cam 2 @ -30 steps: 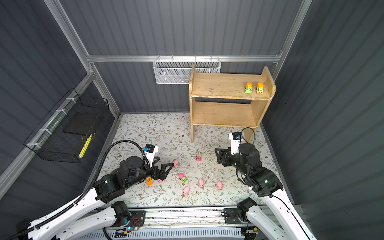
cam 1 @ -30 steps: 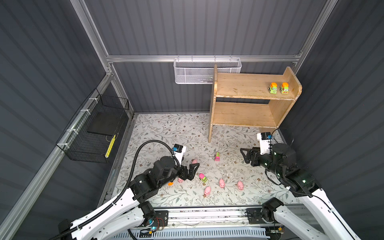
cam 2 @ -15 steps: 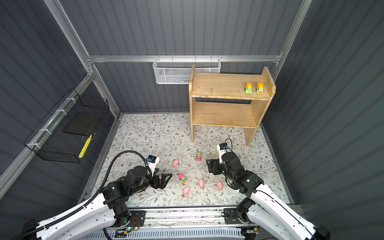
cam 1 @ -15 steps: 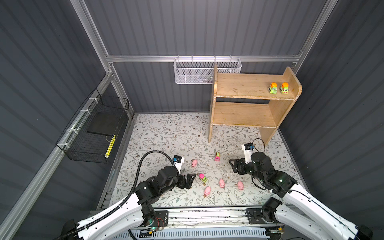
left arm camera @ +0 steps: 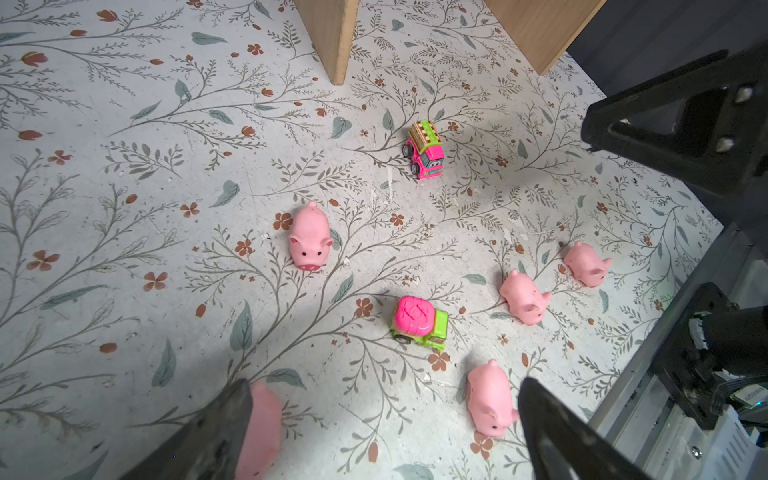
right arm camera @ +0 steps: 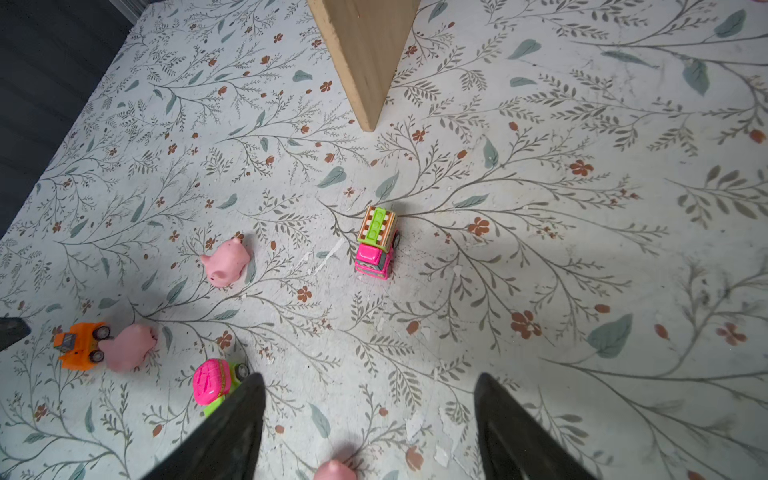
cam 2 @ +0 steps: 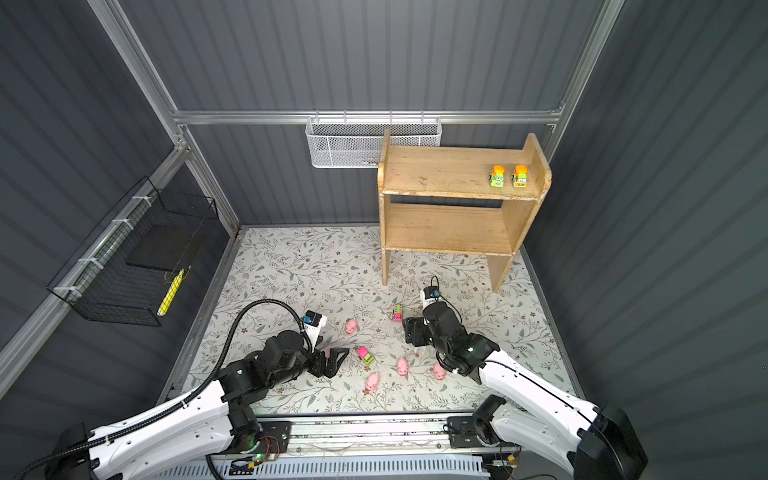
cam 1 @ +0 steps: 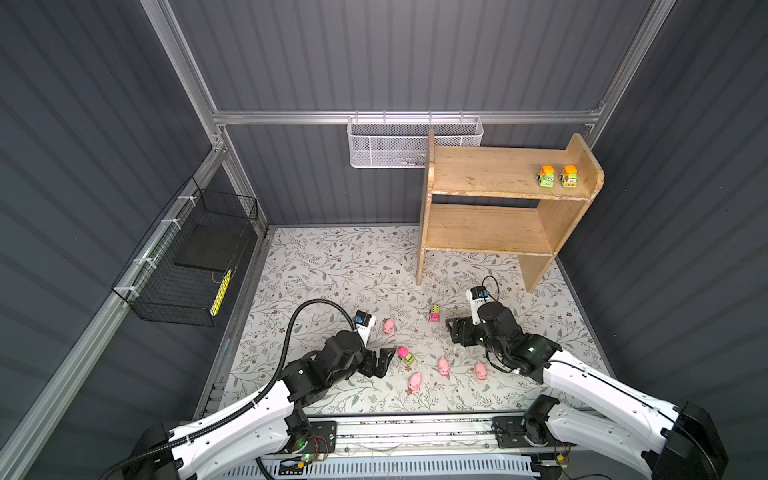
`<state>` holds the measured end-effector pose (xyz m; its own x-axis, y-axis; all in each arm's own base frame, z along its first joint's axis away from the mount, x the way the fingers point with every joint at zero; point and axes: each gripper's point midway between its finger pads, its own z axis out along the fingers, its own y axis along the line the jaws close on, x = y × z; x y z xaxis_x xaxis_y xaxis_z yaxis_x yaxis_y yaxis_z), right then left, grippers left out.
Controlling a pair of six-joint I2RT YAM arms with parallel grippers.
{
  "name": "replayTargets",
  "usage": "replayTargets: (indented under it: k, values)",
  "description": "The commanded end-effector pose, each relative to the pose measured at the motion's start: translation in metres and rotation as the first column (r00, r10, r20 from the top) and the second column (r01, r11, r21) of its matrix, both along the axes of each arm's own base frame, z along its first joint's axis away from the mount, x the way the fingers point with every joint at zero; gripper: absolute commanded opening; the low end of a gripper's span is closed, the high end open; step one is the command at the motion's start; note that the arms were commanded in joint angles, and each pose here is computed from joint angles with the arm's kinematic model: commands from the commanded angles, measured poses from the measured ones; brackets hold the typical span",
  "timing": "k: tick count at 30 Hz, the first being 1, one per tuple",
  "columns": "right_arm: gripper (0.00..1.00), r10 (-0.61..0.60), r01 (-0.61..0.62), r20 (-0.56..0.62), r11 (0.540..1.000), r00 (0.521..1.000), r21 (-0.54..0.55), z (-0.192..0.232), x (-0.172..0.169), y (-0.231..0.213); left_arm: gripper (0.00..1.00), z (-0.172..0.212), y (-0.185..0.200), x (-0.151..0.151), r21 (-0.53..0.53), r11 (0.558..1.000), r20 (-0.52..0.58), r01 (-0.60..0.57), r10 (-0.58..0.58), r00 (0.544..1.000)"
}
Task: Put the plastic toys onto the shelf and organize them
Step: 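Withdraw both grippers from the shelf and move them down toward the toys, then close the right gripper on the pink-and-green truck and lift it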
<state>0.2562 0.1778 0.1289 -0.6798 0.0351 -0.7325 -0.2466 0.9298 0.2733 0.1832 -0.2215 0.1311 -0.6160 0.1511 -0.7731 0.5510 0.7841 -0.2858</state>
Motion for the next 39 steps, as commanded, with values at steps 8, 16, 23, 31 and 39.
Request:
replayTargets:
  k: [8, 16, 23, 31, 39]
  values:
    - [0.79, -0.044, 0.044, 0.011, 0.998, 0.999, -0.045, -0.028, 0.022, 0.015, 1.0, 0.009, 0.002, 0.009, 0.027, 1.0, 0.067, -0.01, 0.009, 0.998]
    - [0.78, -0.09, 0.095, 0.058, 0.991, 0.994, -0.091, -0.048, 0.039, 0.025, 1.0, 0.008, -0.001, 0.013, 0.045, 0.999, 0.078, -0.007, 0.003, 0.997]
    - [0.78, -0.083, 0.09, 0.073, 0.991, 0.994, -0.1, -0.066, 0.052, 0.043, 1.0, 0.008, -0.005, 0.014, 0.052, 0.999, 0.082, 0.007, -0.011, 0.997]
    - [0.77, -0.101, 0.113, 0.113, 0.987, 0.988, -0.112, -0.079, 0.071, 0.057, 1.0, 0.01, -0.006, 0.015, 0.055, 0.998, 0.087, 0.011, -0.016, 0.996]
    - [0.74, -0.135, 0.157, 0.148, 0.975, 0.98, -0.154, -0.089, 0.087, 0.059, 1.0, 0.008, -0.004, 0.014, 0.058, 0.998, 0.084, 0.009, -0.014, 0.996]
